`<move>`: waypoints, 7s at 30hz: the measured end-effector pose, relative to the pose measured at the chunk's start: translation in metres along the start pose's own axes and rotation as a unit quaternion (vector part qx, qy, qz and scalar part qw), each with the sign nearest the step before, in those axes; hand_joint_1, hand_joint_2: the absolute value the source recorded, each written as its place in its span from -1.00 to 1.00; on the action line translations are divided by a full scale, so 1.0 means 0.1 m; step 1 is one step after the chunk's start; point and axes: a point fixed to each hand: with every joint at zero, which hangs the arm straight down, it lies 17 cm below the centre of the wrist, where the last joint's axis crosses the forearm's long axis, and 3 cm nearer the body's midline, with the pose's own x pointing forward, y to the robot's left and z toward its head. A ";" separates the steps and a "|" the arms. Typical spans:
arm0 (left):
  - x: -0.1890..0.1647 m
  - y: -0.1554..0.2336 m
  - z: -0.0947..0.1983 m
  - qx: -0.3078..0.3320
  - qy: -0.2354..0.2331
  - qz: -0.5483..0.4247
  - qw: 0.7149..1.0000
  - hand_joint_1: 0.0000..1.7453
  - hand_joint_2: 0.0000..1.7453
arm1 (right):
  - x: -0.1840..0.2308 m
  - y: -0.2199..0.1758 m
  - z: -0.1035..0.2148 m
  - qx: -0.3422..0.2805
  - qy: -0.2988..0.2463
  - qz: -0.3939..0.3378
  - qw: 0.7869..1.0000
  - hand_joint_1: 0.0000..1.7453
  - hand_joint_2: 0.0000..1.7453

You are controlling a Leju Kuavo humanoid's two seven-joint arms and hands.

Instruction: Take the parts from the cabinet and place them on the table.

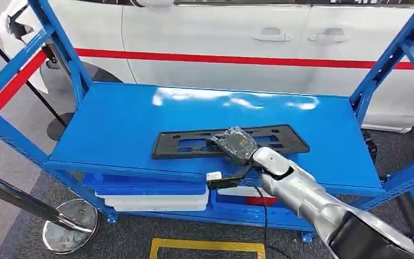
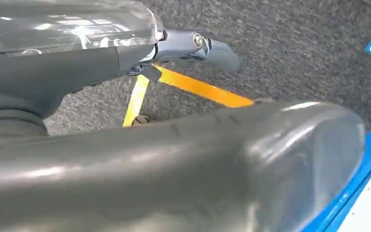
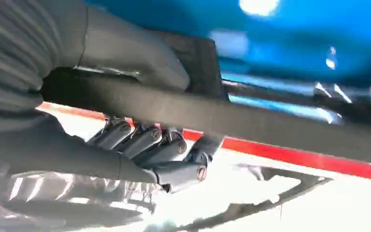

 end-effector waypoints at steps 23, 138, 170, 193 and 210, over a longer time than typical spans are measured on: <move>-0.03 0.10 0.02 0.013 -0.005 -0.007 1.000 -1.00 -1.00 | 1.80 -2.59 1.31 -0.208 -0.374 -0.622 0.656 0.88 1.00; -0.17 0.80 -0.01 0.082 0.062 -0.091 0.991 -1.00 -1.00 | 1.86 -2.51 1.58 -0.255 -0.378 -0.641 0.617 0.88 1.00; -0.24 0.86 -0.01 0.092 0.089 -0.092 0.988 -1.00 -1.00 | 1.74 -2.48 1.50 -0.241 -0.379 -0.599 0.663 0.88 1.00; -0.31 0.76 -0.01 0.074 0.107 -0.175 0.976 -1.00 -1.00 | 2.30 -2.32 1.71 -0.189 -0.416 -0.604 0.653 0.88 1.00; -0.44 0.43 0.06 0.044 0.101 -0.152 0.982 -1.00 -1.00 | 2.17 -2.19 1.68 -0.199 -0.384 -0.607 0.667 0.88 1.00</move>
